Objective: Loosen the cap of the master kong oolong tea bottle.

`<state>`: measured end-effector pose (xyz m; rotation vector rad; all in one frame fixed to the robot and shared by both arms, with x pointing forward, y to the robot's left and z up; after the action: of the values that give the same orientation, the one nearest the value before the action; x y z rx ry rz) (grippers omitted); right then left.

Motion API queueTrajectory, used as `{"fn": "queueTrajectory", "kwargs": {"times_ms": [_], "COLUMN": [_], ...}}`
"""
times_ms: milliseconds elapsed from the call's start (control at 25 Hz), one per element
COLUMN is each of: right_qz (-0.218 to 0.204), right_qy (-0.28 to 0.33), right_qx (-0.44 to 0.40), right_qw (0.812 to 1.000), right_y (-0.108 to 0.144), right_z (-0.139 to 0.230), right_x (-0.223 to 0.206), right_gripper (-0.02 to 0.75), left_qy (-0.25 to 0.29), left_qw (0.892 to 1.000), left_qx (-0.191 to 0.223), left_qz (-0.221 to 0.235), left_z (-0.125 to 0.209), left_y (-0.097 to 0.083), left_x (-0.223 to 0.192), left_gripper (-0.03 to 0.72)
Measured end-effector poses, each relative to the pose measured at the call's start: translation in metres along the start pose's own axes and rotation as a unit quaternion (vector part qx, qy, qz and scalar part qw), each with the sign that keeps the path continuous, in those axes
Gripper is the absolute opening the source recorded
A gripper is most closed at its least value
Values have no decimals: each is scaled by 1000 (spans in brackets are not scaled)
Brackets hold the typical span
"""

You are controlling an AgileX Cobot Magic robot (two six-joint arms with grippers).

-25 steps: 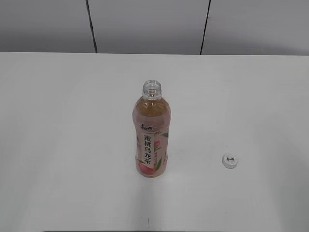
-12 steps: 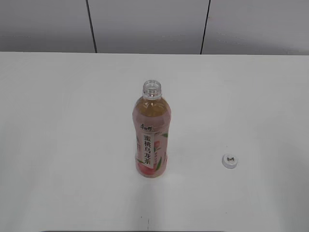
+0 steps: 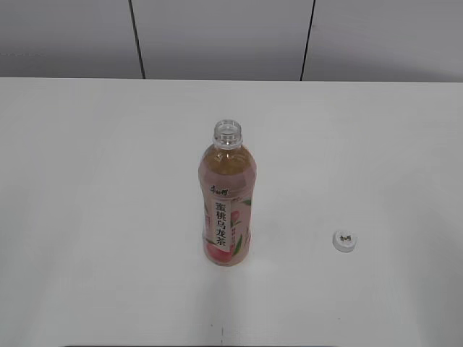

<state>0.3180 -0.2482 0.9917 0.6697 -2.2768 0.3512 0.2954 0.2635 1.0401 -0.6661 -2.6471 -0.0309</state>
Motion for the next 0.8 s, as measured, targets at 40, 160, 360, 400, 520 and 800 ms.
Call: {"fn": "queueTrajectory", "kwargs": {"times_ms": [40,160,360,400,520,800], "right_qz": [0,0,0,0,4,101], "right_qy": [0,0,0,0,-6,-72], "right_qx": [0,0,0,0,-3,-75], "right_qw": [1000,1000,1000,1000,1000,990], "right_y": [0,0,0,0,-1,-17], "right_z": [0,0,0,0,0,4], "right_x": [0,0,0,0,2,22], "right_gripper": [503,503,503,503,503,503], "left_qy": [0,0,-2,-3,-8,-27], "left_qw": [1000,1000,1000,999,995,986], "left_qx": [0,0,10,15,37,61], "left_qz": [0,0,-24,-37,-88,-153], "left_z": [0,0,0,-1,-1,-1], "left_y": [0,0,4,5,13,21], "left_x": [0,0,0,0,0,6], "left_gripper": [530,524,521,521,521,520]}}
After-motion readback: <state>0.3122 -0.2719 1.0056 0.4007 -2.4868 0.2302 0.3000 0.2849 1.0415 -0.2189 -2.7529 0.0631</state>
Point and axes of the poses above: a point on each arm's last joint axis where the gripper is mounted, x pointing back along that axis away from the gripper, y along the wrist's bending axis when the last joint is at zero, z = x × y, the point moved 8 cm from there along -x, pointing out along that axis toward the gripper, and after that the axes turned 4 degrees about x, right-handed, at the moved point
